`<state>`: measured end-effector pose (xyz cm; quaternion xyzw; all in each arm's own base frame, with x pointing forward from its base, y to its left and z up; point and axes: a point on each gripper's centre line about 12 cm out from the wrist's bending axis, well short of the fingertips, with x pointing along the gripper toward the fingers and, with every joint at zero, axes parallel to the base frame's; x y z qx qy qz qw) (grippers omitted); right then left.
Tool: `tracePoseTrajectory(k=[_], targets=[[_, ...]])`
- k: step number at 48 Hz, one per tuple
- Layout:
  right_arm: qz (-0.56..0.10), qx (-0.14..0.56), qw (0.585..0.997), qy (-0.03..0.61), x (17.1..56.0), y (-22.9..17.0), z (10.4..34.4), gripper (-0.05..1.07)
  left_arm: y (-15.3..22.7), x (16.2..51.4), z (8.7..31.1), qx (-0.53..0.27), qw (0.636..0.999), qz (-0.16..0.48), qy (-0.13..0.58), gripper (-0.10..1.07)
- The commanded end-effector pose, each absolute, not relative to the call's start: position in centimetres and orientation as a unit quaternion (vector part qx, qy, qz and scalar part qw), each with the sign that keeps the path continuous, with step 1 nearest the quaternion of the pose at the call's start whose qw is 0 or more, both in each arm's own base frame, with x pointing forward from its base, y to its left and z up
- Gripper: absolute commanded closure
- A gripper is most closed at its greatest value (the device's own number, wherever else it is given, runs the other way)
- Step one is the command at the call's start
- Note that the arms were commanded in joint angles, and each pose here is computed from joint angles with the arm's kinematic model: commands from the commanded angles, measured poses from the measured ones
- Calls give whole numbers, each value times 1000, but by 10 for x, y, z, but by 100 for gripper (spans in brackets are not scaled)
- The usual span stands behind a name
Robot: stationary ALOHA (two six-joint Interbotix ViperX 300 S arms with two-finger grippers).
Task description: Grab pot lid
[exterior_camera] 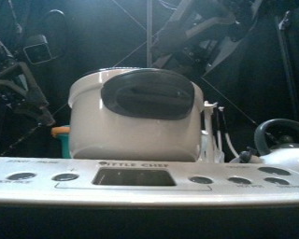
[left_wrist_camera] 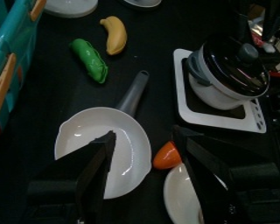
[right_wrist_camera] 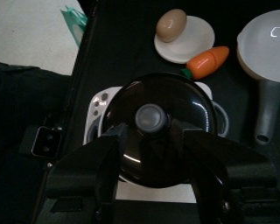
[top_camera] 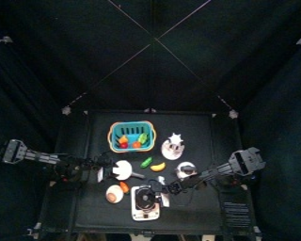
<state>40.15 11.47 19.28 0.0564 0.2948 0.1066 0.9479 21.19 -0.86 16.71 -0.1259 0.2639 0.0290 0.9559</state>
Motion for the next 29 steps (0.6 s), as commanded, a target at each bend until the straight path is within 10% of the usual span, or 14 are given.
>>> tracePoseTrajectory(k=[1, 29], targets=[[109, 56, 953, 277, 408, 116, 207, 20, -7, 217, 175, -128, 959, 31, 250, 8], [99, 16, 949, 299, 420, 116, 197, 21, -7, 217, 174, -127, 959, 32, 251, 8]])
